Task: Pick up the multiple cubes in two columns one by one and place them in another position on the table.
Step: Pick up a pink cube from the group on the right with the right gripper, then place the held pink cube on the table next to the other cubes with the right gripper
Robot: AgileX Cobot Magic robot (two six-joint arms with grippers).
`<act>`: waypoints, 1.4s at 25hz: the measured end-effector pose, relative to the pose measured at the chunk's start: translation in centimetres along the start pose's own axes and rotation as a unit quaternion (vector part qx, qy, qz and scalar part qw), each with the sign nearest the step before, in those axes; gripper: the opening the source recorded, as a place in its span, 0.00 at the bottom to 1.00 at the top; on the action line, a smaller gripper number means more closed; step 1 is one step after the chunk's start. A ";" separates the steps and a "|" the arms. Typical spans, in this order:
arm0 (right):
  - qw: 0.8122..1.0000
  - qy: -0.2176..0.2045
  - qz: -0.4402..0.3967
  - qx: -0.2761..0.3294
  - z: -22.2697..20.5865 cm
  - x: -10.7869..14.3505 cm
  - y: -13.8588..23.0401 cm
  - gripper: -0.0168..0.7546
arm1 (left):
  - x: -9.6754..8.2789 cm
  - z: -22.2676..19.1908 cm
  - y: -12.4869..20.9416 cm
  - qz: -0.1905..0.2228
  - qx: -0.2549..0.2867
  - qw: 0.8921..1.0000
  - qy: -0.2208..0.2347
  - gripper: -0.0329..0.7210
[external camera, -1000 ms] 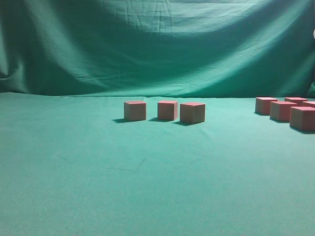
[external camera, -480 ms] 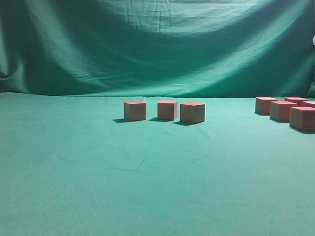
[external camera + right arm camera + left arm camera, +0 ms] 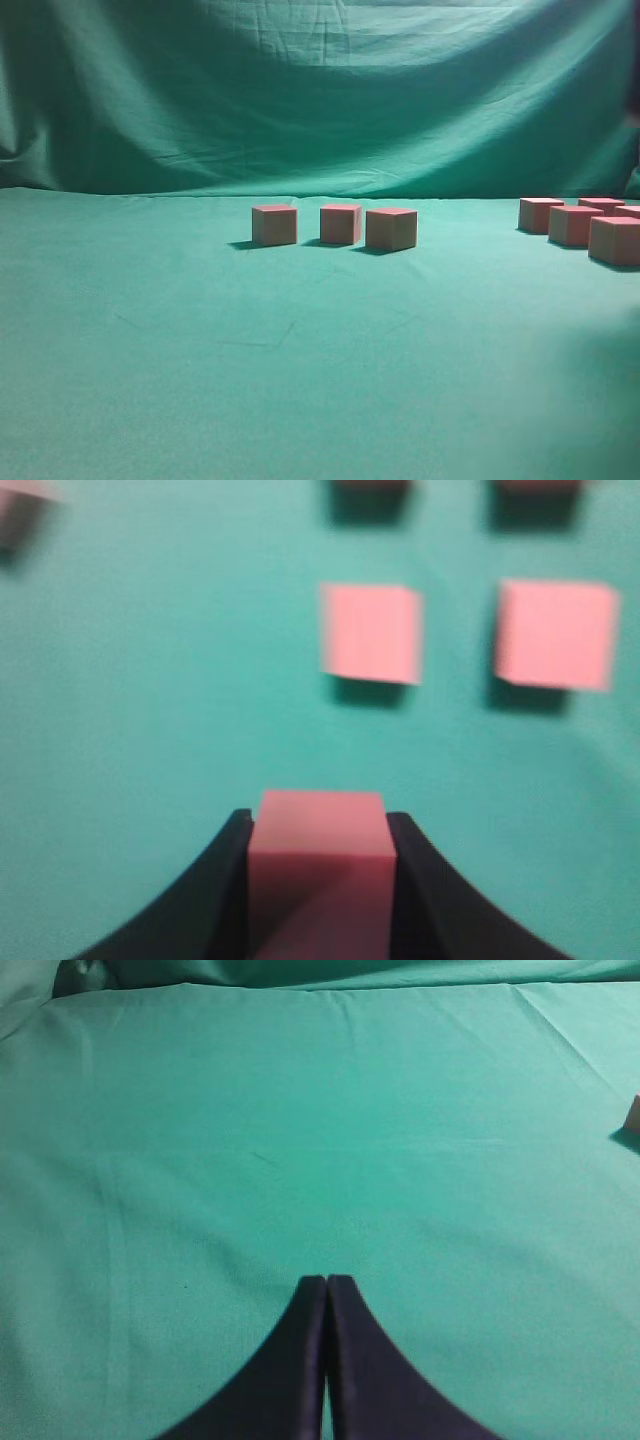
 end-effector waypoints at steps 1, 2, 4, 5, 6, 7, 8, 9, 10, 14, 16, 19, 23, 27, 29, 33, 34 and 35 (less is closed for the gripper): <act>1.000 -0.017 0.014 -0.006 0.7 1.5 -0.1 0.37 | 0.0 0.0 0.0 0.000 0.000 1.000 0.000 0.04; 0.999 -0.029 0.032 -0.013 1.5 2.8 -0.2 0.37 | 0.0 0.0 0.0 0.000 0.000 1.000 0.000 0.04; 0.995 -0.049 0.082 -0.020 2.4 6.3 0.1 0.37 | 0.0 0.0 0.0 0.000 0.000 1.000 0.000 0.04; 0.993 -0.057 0.105 -0.024 2.7 8.0 0.4 0.37 | 0.0 0.0 0.0 0.000 0.000 1.000 0.000 0.04; 0.988 -0.065 0.134 -0.028 2.9 9.9 0.8 0.37 | 0.0 0.0 0.0 0.000 0.000 1.000 0.000 0.04; 0.983 -0.074 0.163 -0.032 3.0 11.9 1.4 0.37 | 0.0 0.0 0.0 0.000 0.000 1.000 0.000 0.04; 0.978 -0.081 0.191 -0.035 2.9 13.8 2.1 0.37 | 0.0 0.0 0.0 0.000 0.000 1.000 0.000 0.04; 0.973 -0.087 0.209 -0.040 2.9 15.4 2.5 0.37 | 0.0 0.0 0.0 0.000 0.000 1.000 0.000 0.04; 0.969 -0.090 0.227 -0.042 2.6 17.1 3.1 0.37 | 0.0 0.0 0.0 0.000 0.000 1.000 0.000 0.04; 0.964 -0.075 0.256 -0.020 -0.1 21.4 5.0 0.37 | 0.0 0.0 0.0 0.000 0.000 1.000 0.000 0.04; 0.962 -0.061 0.265 -0.007 -1.9 22.8 5.3 0.37 | 0.0 0.0 0.0 0.000 0.000 1.000 0.000 0.04; 0.967 -0.047 0.251 0.002 -4.3 24.6 5.0 0.37 | 0.0 0.0 0.0 0.000 0.000 1.000 0.000 0.04; 0.981 -0.011 0.195 -0.014 -7.0 25.3 2.8 0.37 | 0.0 0.0 0.0 0.000 0.000 1.000 0.000 0.04; 0.992 0.033 0.118 -0.042 -9.5 25.1 0.8 0.37 | 0.0 0.0 0.0 0.000 0.000 1.000 0.000 0.04; 0.993 0.042 0.097 -0.045 -10.7 25.3 0.5 0.37 | 0.0 0.0 0.0 0.000 0.000 1.000 0.000 0.04; 0.992 0.054 0.101 -0.048 -12.8 25.9 0.5 0.37 | 0.0 0.0 0.0 0.000 0.000 1.000 0.000 0.04; 0.992 0.056 0.105 -0.049 -13.2 26.1 0.5 0.37 | 0.0 0.0 0.0 0.000 0.000 1.000 0.000 0.04; 0.991 0.057 0.108 -0.054 -13.4 26.2 0.3 0.37 | 0.0 0.0 0.0 0.000 0.000 1.000 0.000 0.04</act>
Point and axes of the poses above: a point on each arm's last joint axis where the gripper is mounted, z pointing back along that axis away from the gripper, x along the wrist's bending axis when the last joint is at zero, y = z × x, the point moved 9 cm from there along -z, pointing out along that axis toward the gripper, and after that the axes turned 13 degrees about -z, right-handed, at the moved point
